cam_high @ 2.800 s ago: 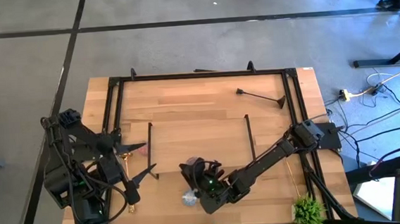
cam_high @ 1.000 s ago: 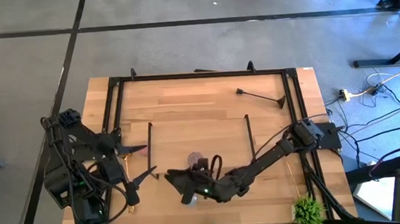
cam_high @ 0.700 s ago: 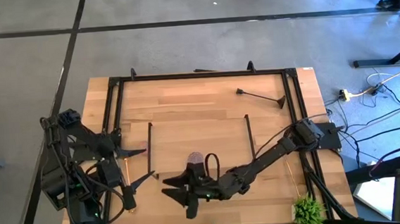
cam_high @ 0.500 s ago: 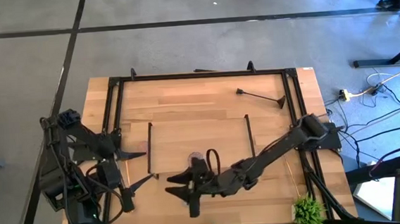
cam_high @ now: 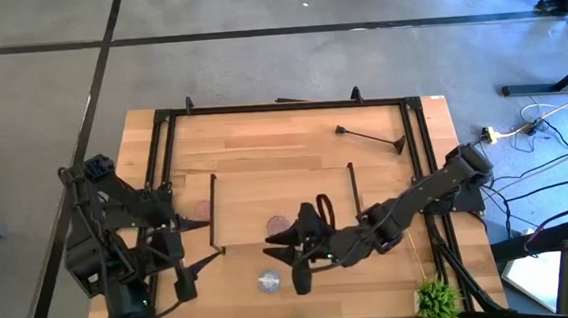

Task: Pick & Place candle stick holders
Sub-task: Put the red scented candle on the shelf

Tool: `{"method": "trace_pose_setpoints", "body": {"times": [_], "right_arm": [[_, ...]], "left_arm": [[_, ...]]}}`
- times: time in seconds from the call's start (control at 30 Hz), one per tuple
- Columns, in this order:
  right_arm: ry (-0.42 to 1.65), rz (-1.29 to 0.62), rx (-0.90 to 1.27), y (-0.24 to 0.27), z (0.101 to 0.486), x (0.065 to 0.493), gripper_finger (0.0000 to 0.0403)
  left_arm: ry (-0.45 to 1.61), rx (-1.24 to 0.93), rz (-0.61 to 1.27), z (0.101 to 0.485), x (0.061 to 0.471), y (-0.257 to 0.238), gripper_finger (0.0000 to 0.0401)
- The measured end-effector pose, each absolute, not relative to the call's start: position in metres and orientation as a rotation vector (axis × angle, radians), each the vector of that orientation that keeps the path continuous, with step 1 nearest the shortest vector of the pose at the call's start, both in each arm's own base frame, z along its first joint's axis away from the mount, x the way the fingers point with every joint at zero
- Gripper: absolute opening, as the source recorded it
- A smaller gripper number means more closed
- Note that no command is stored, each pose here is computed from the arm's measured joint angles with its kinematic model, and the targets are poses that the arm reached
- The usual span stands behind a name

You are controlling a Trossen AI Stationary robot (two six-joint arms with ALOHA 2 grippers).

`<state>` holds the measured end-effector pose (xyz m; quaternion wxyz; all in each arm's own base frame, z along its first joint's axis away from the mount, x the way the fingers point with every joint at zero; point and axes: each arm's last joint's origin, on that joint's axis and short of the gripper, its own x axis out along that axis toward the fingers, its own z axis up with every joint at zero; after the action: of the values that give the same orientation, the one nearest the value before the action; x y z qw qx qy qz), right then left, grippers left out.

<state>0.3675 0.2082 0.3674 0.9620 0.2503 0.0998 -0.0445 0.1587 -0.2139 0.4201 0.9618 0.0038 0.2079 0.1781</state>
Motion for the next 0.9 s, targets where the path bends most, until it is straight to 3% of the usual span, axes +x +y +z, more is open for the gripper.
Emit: {"method": "trace_pose_setpoints", "body": {"times": [0.47, 0.9], "right_arm": [[0.475, 0.041, 0.419, 0.21, 0.351, 0.356, 0.0096], [0.706, -0.008, 0.413, 0.188, 0.371, 0.306, 0.0055]], "left_arm": [[0.597, -0.093, 0.406, 0.414, 0.199, -0.192, 0.0286], [0.739, -0.209, 0.483, 0.382, 0.262, -0.183, 0.0183]]}}
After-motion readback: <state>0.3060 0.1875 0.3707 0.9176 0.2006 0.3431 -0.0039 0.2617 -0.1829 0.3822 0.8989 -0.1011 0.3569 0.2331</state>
